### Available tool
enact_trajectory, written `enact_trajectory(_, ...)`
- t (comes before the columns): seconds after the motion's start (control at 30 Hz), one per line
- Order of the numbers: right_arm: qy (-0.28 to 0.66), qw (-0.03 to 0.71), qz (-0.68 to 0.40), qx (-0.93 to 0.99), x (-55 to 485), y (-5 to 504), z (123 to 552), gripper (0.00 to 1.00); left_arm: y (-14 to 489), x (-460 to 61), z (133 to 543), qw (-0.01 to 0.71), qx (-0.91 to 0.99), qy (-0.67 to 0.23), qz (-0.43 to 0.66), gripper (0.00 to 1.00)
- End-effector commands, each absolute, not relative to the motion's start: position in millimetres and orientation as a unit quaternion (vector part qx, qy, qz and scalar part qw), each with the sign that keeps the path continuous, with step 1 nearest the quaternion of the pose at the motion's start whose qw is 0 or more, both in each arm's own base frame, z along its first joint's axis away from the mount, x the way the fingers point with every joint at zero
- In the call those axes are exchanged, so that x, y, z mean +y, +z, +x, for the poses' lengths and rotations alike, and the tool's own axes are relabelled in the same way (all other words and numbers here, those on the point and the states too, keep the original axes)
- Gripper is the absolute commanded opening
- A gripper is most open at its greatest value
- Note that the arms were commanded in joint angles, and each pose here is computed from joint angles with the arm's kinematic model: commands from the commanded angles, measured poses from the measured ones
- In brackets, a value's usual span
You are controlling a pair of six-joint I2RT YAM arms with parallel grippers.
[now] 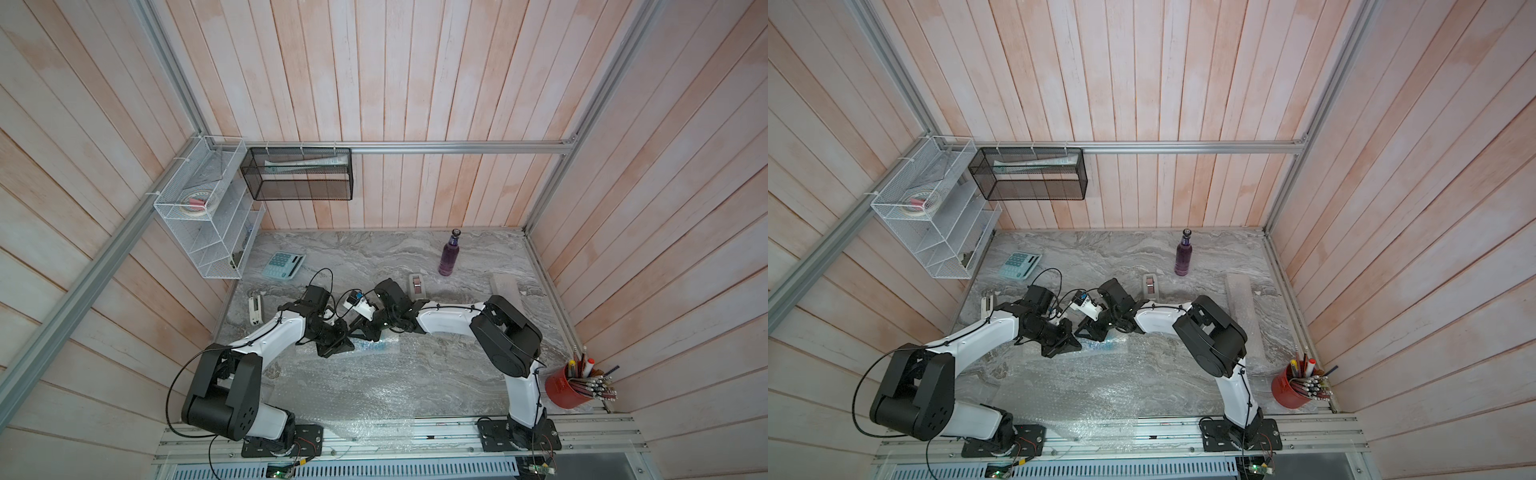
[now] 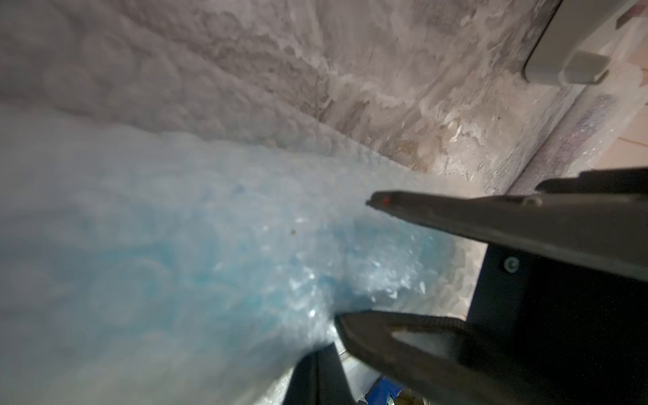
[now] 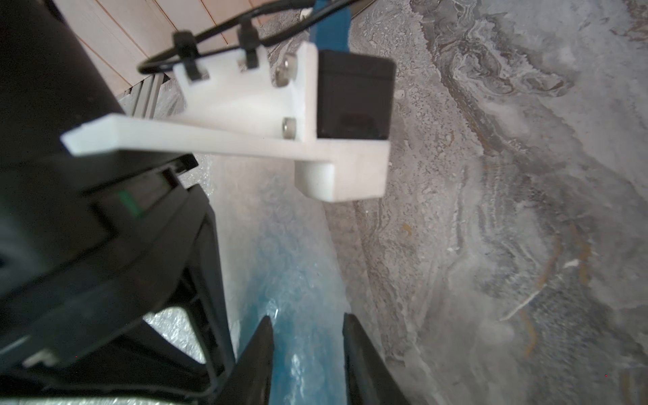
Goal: Wrap wine bottles in bubble wrap
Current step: Stick the tape on the bubble wrap, then pick up the bubble wrap from the bubble wrap.
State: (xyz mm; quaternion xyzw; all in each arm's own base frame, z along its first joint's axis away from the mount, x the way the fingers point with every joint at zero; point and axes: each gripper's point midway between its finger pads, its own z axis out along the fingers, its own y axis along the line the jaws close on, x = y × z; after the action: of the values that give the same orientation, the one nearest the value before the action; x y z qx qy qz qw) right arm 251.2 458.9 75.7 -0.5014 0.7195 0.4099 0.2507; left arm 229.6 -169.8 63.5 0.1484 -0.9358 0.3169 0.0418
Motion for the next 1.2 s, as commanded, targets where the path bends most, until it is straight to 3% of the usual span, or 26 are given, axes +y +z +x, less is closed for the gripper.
enact_trajectory(0.0,0.385,0.206,-0.490,0.754,436.7,46.1,246.3,0.34,47.6,-147.8,235.8,0.018,-0.955,0.262,0.140,0.05)
enact_trajectory(0.1,0.387,0.206,-0.491,0.753,436.4,46.9,246.0,0.34,44.1,-134.0,233.5,0.015,-0.960,0.241,0.139,0.05)
enact_trajectory(0.57,0.399,0.236,-0.508,0.726,445.1,74.1,249.5,0.37,59.6,-152.2,232.3,0.024,-0.933,0.331,0.140,0.05)
enact_trajectory(0.8,0.426,0.230,-0.512,0.710,455.2,103.4,247.5,0.64,76.6,-143.8,216.7,0.028,-0.940,0.311,0.139,0.13)
enact_trajectory(0.97,0.418,0.216,-0.537,0.701,466.2,99.6,240.8,0.78,93.6,-119.3,214.7,0.010,-0.951,0.272,0.146,0.21)
enact_trajectory(1.03,0.408,0.209,-0.553,0.696,467.4,92.5,237.0,0.89,103.1,-102.3,223.6,-0.014,-0.954,0.254,0.156,0.25)
enact_trajectory(1.17,0.383,0.181,-0.574,0.701,470.1,72.5,236.2,0.90,126.1,-78.9,248.0,-0.071,-0.949,0.256,0.172,0.35)
